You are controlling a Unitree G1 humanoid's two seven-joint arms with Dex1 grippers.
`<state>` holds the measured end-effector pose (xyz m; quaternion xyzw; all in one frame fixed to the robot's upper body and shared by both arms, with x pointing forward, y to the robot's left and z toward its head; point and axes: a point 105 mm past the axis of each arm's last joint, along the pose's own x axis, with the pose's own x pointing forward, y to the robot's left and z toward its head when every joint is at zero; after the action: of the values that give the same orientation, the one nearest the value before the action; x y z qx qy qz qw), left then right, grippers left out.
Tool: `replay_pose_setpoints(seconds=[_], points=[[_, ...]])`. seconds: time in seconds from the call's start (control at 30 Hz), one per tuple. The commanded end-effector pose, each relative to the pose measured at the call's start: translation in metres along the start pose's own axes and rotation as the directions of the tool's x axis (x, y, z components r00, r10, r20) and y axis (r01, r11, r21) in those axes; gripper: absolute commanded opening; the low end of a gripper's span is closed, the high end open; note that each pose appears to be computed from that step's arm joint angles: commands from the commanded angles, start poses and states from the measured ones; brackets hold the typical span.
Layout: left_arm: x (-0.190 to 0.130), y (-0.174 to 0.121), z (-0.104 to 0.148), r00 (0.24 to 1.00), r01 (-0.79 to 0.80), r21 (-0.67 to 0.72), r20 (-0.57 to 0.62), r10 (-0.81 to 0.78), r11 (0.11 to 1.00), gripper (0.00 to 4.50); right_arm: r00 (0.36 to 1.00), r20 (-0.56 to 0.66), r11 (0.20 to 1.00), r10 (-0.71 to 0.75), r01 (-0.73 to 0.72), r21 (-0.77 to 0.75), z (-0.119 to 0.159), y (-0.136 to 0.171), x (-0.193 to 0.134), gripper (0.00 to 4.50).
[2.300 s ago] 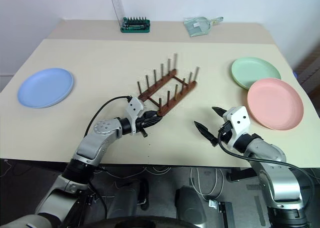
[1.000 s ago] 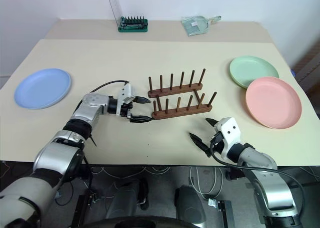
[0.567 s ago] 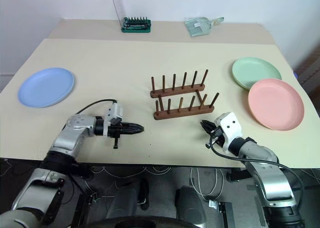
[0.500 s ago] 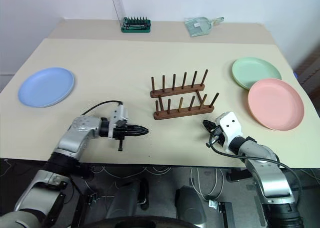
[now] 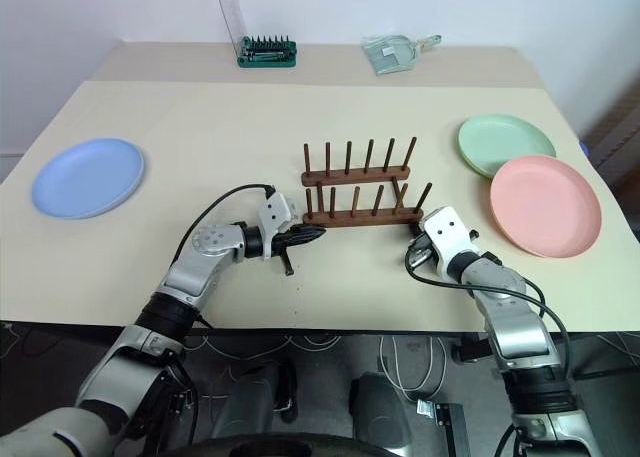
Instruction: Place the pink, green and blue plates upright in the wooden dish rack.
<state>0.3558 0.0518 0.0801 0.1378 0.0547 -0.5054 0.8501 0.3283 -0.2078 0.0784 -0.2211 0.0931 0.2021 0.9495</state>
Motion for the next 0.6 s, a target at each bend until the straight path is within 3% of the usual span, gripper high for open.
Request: replay_pose_setpoints(seconds=[0.03, 0.6], points=[[-0.005, 0.019, -0.009, 0.994, -0.106, -0.023, -0.024, 0.105, 0.994, 0.05, 1.0, -0.009, 1.0, -0.023, 0.023, -0.002, -0.002, -0.003, 0.006, 0.0], [-0.007, 0.033, -0.011, 0.985, -0.171, -0.015, -0.017, 0.171, 0.985, 0.05, 0.998, 0.03, 0.998, -0.05, 0.05, -0.026, 0.008, -0.01, 0.022, 0.0]])
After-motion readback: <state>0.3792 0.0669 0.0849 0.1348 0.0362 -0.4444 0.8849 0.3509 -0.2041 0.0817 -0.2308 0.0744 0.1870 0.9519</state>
